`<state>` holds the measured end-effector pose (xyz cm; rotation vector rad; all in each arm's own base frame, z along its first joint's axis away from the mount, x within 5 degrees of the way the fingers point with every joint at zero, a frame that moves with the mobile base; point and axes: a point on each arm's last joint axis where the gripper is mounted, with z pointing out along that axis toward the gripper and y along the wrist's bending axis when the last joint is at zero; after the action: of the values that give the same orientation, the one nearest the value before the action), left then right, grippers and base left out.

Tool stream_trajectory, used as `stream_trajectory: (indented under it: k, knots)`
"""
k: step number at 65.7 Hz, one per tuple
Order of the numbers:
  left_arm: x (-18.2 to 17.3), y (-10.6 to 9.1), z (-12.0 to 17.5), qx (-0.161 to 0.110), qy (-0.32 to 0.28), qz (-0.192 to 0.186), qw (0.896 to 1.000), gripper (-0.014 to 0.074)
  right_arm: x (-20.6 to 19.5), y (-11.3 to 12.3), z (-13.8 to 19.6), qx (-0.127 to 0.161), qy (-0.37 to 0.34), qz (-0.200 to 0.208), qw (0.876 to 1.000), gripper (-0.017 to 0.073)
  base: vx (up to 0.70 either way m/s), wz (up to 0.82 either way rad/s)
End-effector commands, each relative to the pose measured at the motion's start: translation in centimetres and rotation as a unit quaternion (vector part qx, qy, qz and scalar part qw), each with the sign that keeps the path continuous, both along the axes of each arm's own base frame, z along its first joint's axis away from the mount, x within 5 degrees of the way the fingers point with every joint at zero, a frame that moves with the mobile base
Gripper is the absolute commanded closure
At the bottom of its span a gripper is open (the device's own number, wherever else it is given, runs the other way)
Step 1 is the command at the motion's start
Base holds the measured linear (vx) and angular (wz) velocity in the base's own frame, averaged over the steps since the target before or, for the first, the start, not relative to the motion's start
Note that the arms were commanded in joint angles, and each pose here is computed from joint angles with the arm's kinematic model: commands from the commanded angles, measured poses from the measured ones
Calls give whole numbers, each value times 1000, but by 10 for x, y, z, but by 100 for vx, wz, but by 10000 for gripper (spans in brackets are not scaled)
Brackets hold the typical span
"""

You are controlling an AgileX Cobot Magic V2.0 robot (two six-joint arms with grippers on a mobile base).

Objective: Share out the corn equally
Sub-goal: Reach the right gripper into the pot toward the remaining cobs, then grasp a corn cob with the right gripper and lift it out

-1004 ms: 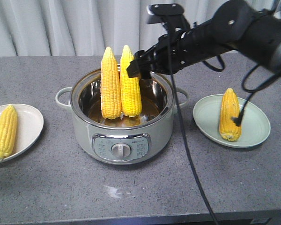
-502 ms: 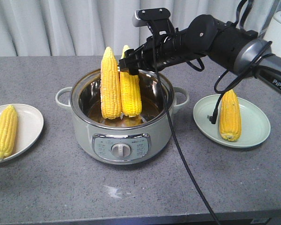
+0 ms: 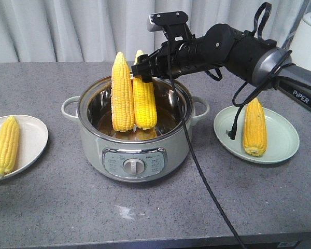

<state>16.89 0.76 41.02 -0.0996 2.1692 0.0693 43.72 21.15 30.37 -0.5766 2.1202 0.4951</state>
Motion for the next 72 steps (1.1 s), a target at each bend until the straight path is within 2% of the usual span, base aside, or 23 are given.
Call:
stream_trajectory:
  k: [1,17,33,43,50,72]
  knots:
    - [0,-1,14,-3,-46,-3,999,7,-6,-5,43,37,-67,-14,997,13,0,0]
    - [0,-1,14,-3,-46,-3,999,7,-5,-4,41,31,-70,-6,997,13,0,0]
    - [0,-1,14,-3,-46,-3,999,7,1,1,25,40,-45,-5,998,13,0,0]
    - [0,-1,14,-3,-46,-3,999,7,1,1,25,33,-50,0,998,36,0,0]
    - [0,-1,14,-3,-46,-3,999,7,0,1,25,33,-47,2,998,97,0,0]
    - [0,-1,14,-3,-46,-3,999,7,0,1,25,39,-43,2,998,399,0,0]
